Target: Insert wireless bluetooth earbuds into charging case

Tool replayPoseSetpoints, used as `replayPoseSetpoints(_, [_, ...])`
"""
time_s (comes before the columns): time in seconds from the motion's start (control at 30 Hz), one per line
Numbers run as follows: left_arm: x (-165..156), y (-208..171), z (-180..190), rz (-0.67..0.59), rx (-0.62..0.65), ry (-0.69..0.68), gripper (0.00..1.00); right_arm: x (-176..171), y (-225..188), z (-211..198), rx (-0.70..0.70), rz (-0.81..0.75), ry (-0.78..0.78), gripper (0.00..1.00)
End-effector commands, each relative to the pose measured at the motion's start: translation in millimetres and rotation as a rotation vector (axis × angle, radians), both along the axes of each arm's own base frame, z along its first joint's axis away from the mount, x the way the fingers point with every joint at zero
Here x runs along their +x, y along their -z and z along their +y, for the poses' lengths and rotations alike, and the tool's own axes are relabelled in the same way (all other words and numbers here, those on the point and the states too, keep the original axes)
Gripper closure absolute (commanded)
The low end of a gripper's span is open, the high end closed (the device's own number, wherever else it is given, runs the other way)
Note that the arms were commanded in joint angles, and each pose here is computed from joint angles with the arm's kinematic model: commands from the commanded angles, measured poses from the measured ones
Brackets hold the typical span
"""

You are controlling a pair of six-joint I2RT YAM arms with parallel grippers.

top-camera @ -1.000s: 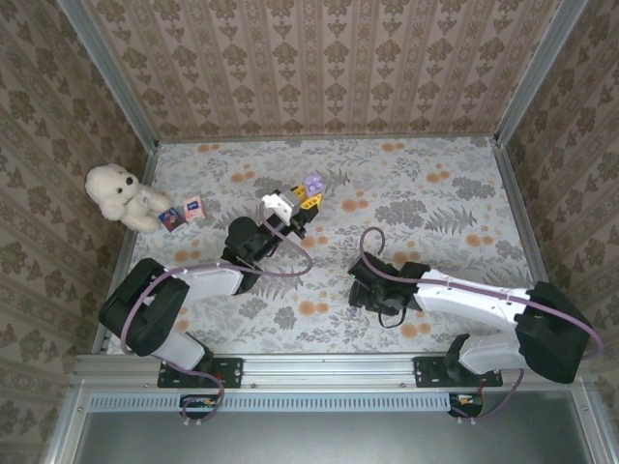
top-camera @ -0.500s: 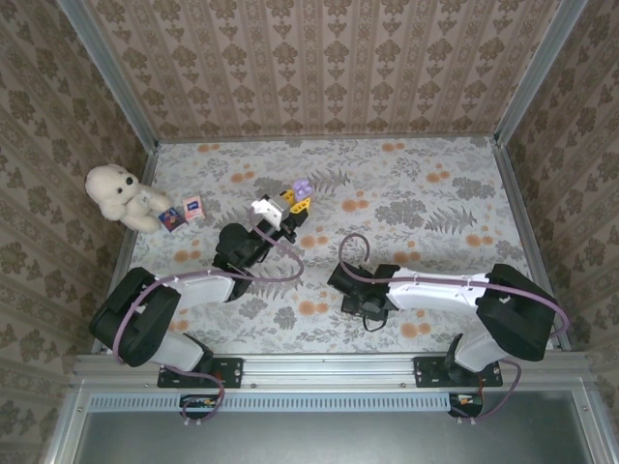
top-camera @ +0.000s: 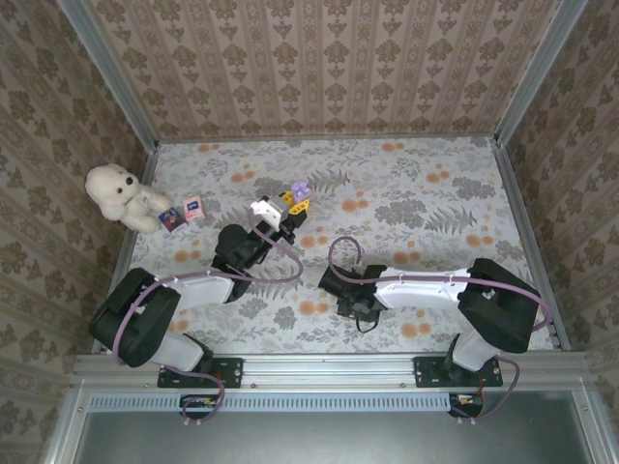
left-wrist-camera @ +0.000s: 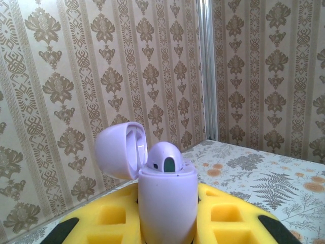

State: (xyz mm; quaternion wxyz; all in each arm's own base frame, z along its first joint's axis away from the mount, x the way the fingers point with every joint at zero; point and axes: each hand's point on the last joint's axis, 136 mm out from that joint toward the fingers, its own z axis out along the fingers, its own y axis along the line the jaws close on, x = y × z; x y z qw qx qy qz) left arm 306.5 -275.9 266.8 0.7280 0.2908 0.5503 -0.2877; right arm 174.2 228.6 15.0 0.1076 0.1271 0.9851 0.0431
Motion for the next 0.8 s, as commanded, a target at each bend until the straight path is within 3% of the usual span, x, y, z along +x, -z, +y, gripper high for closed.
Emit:
replayPoseSetpoints(0.0, [-4, -15, 8, -0.03, -0.044, -0.005, 1.0, 1, 4, 3, -0.019, 0.0, 0.006, 0.59])
replayPoseSetpoints(0.57, [-3, -16, 7, -0.027, -0.049, -0.001, 1.0, 0, 4, 5, -0.007, -0.008, -0.001, 0.79])
replayPoseSetpoints(0.77, [-3, -17, 7, -0.024, -0.053, 0.004, 1.0, 7, -9, 2, 0.016, -0.07, -0.001, 0.82])
